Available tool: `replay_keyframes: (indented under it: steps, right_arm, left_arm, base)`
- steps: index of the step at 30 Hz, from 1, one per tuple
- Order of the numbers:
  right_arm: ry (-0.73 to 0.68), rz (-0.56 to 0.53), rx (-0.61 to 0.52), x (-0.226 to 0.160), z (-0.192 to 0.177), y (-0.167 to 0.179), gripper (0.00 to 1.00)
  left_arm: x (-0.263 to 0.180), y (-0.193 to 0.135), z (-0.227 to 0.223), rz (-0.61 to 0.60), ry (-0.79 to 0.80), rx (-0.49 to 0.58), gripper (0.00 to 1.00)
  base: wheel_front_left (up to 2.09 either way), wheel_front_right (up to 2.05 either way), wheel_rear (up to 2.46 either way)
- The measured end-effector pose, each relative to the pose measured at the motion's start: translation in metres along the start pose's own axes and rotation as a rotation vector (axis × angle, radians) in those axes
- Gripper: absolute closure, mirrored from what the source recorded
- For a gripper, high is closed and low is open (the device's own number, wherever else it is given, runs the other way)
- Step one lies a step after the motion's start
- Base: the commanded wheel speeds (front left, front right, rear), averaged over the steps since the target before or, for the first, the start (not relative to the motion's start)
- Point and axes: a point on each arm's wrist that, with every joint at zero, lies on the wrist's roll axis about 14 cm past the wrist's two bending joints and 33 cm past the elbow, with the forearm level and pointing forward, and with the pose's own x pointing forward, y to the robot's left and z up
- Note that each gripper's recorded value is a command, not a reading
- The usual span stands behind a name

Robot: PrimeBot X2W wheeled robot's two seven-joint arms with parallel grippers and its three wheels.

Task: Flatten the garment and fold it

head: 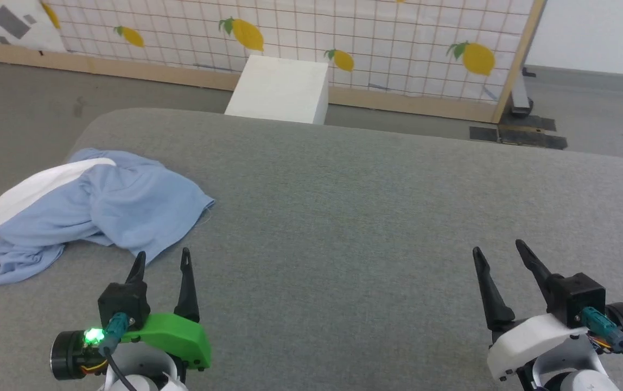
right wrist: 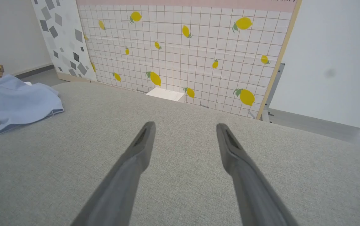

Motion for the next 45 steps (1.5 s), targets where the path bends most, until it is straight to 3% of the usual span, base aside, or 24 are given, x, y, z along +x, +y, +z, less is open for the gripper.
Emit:
replay_keyframes:
  steps: [45]
  right_arm:
    - [-0.033, 0.244, 0.031, 0.04, 0.004, 0.08, 0.0]
  left_arm:
    - [-0.052, 0.089, 0.0, 0.339, -0.049, -0.044, 0.0]
  base:
    - [0.0, 0.0, 0.0]
